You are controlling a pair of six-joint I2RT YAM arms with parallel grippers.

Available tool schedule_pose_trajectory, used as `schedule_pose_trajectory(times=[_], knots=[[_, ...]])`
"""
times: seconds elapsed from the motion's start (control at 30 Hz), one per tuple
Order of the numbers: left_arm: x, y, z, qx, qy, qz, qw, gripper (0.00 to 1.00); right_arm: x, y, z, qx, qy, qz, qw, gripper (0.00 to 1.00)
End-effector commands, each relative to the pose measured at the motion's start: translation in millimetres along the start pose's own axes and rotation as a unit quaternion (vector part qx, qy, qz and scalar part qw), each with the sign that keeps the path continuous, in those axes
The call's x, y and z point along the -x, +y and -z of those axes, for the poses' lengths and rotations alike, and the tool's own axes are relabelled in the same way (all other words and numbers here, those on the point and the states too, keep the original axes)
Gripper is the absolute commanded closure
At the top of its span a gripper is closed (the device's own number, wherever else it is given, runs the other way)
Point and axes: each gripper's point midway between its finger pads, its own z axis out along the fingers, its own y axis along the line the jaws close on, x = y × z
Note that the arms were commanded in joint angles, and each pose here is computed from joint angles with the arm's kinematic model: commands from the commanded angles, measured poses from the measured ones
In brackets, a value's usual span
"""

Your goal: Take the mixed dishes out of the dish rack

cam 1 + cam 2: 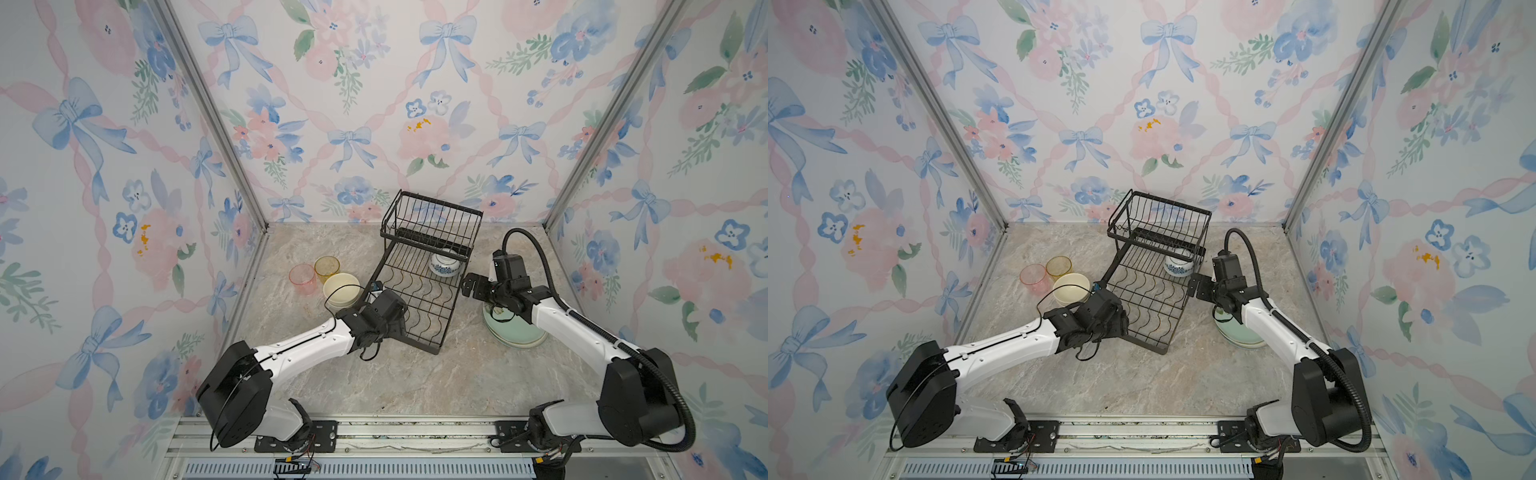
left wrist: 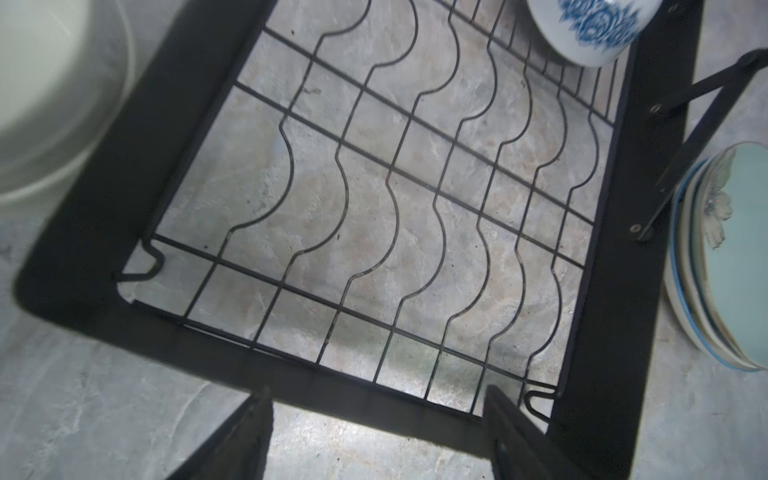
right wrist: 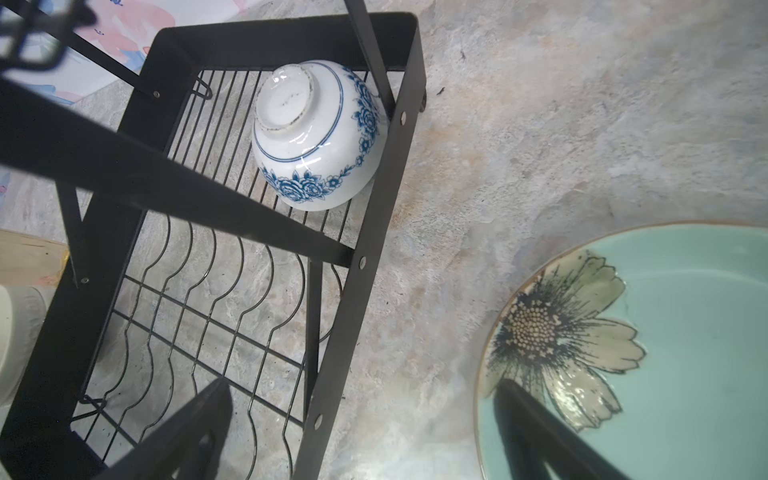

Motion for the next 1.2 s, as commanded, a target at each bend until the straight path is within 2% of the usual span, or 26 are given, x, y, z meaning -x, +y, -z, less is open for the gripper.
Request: schedule_pose_trajectory(times=[0.0,0.23,0.7,0.87,1.0,1.17], knots=[[-18,-5,-8,-0.003,0.034,0.031,0.999,0.21,-7,-3,0,-0.007,-0.002,-0.001,1.0,0.0],[-26,-1,-13,0.008,0.044,0.036,0.998,0.23,-10,-11,9,-0.023,-0.006,0.013,1.0,0.0],[-16,10,18,0.006,0.015,0.058,0.998,0.26,-12,-12,12,-0.02,-0.006,0.011,1.0,0.01],[-17,27,6,0.041,0.009,0.069,0.997,0.25,-10,-11,17,-0.018,-0.011,0.012,1.0,0.01],[-13,27,-6,0.054,0.018,0.08,0.995,0.25,-8,-10,29,-0.018,-0.016,0.016,1.0,0.01],[-4,29,-11,0.073,0.0,0.084,0.994,0.37,-5,-14,46,-0.024,-0.031,0.024,0.999,0.02]])
